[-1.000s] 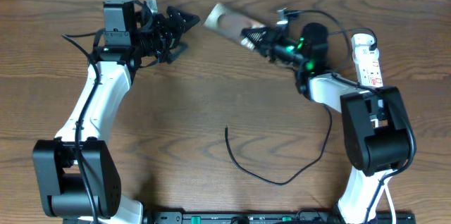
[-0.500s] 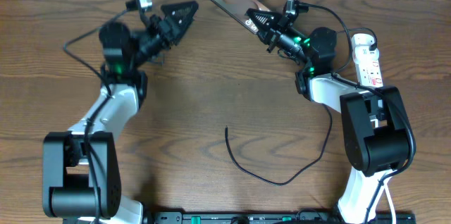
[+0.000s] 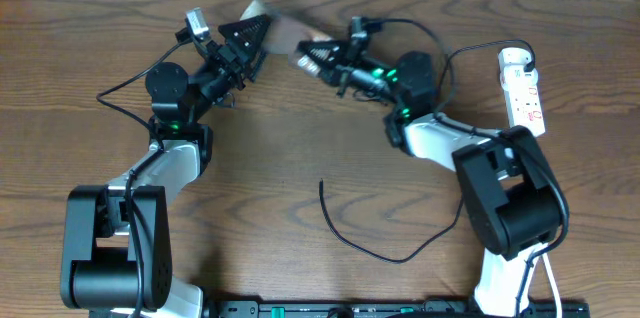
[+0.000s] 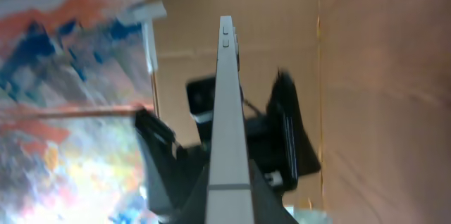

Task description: Plug charger to phone and switch on socket

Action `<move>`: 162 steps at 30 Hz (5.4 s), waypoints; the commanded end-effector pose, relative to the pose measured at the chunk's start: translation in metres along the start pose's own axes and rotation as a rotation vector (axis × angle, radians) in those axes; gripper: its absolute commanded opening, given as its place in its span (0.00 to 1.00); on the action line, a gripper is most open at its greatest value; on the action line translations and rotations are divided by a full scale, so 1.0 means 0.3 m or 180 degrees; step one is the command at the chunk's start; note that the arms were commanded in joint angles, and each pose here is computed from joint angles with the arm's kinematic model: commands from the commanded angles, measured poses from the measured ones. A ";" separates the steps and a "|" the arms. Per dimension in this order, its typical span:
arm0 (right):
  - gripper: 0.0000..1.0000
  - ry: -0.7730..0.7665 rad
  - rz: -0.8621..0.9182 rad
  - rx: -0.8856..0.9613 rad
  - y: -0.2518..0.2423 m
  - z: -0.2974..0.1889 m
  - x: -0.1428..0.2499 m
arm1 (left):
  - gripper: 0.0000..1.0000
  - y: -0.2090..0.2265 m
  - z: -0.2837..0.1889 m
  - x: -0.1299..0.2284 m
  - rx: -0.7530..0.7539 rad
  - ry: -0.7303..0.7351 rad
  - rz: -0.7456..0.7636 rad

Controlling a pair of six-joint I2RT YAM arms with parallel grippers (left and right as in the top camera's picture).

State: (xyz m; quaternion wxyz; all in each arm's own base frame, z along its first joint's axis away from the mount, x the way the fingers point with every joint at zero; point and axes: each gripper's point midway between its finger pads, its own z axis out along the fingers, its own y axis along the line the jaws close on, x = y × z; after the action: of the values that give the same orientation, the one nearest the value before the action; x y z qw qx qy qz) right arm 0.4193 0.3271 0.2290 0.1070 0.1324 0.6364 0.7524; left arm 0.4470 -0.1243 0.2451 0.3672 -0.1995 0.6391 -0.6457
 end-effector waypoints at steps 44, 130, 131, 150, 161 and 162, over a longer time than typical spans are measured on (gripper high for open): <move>0.01 0.0578 -0.0128 0.0416 -0.111 0.038 0.142 | 0.39 0.160 -0.037 -0.012 -0.0613 -0.0023 -0.0187; 0.99 0.1215 -0.1166 0.4884 -0.557 -0.405 0.276 | 0.07 0.039 -0.663 -0.367 -0.0277 -0.0010 -0.0368; 0.99 0.1221 -0.1178 0.4976 -0.562 -0.407 0.304 | 0.07 0.039 -0.663 -0.367 -0.0277 -0.0010 -0.0368; 0.79 0.0820 -0.1214 0.5631 -0.623 -0.447 0.474 | 0.07 0.039 -0.663 -0.365 -0.0277 0.0001 -0.0366; 0.51 0.0838 -0.1100 0.5622 -0.675 -0.475 0.493 | 0.07 0.039 -0.663 -0.365 -0.0277 0.0002 -0.0366; 0.51 0.0844 -0.1095 0.5621 -0.675 -0.476 0.494 | 0.07 0.039 -0.663 -0.365 -0.0277 0.0002 -0.0366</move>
State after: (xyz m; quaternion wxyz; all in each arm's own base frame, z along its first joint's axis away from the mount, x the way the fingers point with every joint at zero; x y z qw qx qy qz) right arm 0.2312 0.2791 0.0162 0.0025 -0.0255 0.9994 -0.0253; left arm 0.3770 0.0911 0.2247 0.3124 -0.2688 0.6493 -0.6392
